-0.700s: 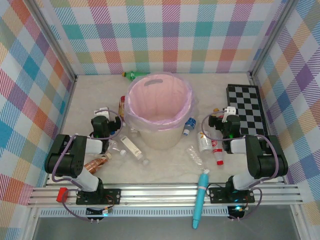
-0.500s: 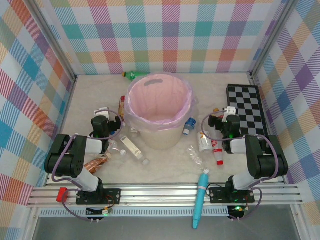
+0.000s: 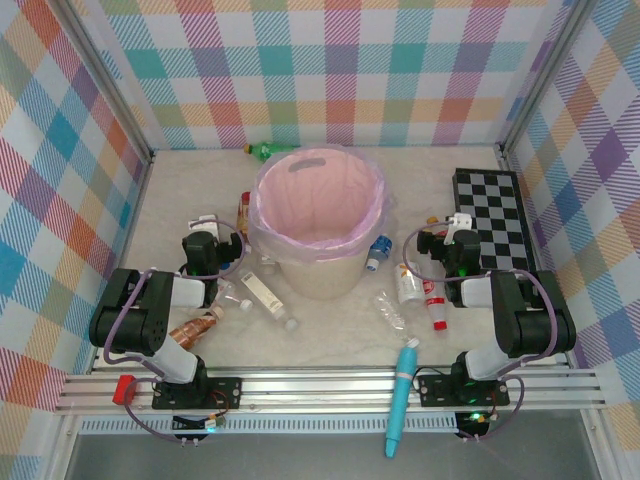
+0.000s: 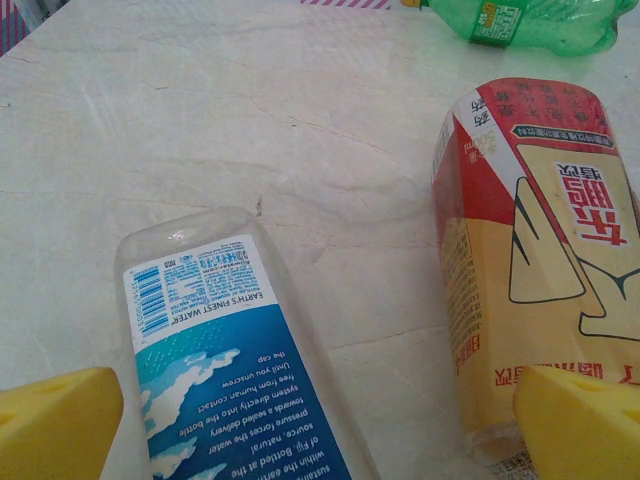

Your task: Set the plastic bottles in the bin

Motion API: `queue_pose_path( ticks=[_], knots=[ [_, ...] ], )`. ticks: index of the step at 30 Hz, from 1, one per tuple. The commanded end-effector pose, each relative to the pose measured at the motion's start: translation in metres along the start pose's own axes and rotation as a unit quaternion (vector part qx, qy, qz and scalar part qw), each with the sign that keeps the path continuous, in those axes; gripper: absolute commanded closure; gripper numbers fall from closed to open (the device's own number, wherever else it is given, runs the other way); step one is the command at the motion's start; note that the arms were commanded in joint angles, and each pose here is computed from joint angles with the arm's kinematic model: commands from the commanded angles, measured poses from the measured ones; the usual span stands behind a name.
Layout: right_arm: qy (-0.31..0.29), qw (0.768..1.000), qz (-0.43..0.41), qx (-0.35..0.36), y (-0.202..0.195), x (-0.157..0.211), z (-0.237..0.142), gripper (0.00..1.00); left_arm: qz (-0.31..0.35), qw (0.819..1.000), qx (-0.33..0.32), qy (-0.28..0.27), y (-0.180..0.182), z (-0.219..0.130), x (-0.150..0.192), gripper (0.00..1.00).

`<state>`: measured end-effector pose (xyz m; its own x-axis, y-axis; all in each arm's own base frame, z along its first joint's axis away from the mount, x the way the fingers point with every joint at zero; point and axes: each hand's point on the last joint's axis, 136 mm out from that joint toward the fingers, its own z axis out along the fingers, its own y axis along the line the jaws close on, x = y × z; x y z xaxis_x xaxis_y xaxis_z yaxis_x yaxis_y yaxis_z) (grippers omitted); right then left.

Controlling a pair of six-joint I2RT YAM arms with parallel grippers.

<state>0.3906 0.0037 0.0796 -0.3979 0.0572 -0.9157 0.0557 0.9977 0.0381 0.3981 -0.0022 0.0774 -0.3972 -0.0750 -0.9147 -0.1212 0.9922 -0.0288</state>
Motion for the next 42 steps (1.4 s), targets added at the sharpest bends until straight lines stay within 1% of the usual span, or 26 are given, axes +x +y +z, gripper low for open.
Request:
queue_pose_path(
  ticks=[1,15,18,20,21,23,25,27,28,30,32,33,34,36,39,42],
  knots=[
    [-0.02,1.0,0.005,-0.007,0.002,-0.013,0.001,0.0,-0.002,1.0,0.006,-0.013,-0.001,-0.001,-0.005,0.0],
    [-0.019,1.0,0.007,-0.01,0.002,-0.013,0.001,0.01,-0.003,1.0,0.007,-0.015,-0.001,-0.001,-0.005,0.0],
    [-0.011,1.0,0.005,-0.014,0.004,-0.018,-0.001,0.01,-0.024,0.999,-0.029,-0.023,0.013,-0.01,-0.019,0.0],
    [0.002,1.0,-0.001,-0.019,0.006,-0.03,-0.006,0.01,-0.031,0.998,-0.043,-0.016,0.019,-0.016,-0.03,0.0],
    [0.015,1.0,0.002,-0.016,0.006,-0.036,-0.01,0.0,-0.034,0.998,-0.05,-0.018,0.021,-0.02,-0.036,0.0],
    [0.024,1.0,0.012,-0.013,0.005,-0.053,-0.021,0.01,-0.043,0.996,-0.077,-0.024,0.031,-0.03,-0.048,0.0],
    [0.063,0.997,0.036,-0.004,0.004,-0.062,-0.035,0.01,-0.062,0.992,-0.105,-0.026,0.044,-0.043,-0.061,0.0],
    [0.122,0.99,0.065,0.019,-0.002,-0.063,-0.051,0.01,-0.093,0.989,-0.114,-0.012,0.051,-0.056,-0.071,0.0],
    [0.162,0.984,0.073,0.029,-0.004,-0.058,-0.062,0.01,-0.104,0.988,-0.118,-0.008,0.053,-0.065,-0.078,0.0],
    [0.216,0.972,0.085,0.033,-0.002,-0.055,-0.082,0.01,-0.127,0.982,-0.141,0.009,0.06,-0.083,-0.089,0.0],
    [0.283,0.954,0.093,0.034,0.0,-0.043,-0.103,0.01,-0.156,0.972,-0.177,0.022,0.073,-0.107,-0.103,0.0],
    [0.312,0.945,0.096,0.037,0.001,-0.037,-0.111,0.01,-0.163,0.969,-0.184,0.034,0.075,-0.117,-0.106,0.0],
    [0.34,0.934,0.097,0.041,0.0,-0.029,-0.119,0.01,-0.168,0.969,-0.18,0.038,0.074,-0.127,-0.119,0.01],
    [0.379,0.919,0.097,0.036,0.003,-0.017,-0.132,0.05,-0.176,0.972,-0.149,0.041,0.064,-0.143,-0.145,0.03],
    [0.419,0.902,0.101,0.034,0.005,0.0,-0.144,0.13,-0.19,0.979,-0.047,0.062,0.027,-0.16,-0.185,0.06],
    [0.441,0.889,0.119,0.019,0.013,0.019,-0.146,0.22,-0.194,0.977,0.054,0.07,-0.018,-0.18,-0.219,0.09]
  ],
)
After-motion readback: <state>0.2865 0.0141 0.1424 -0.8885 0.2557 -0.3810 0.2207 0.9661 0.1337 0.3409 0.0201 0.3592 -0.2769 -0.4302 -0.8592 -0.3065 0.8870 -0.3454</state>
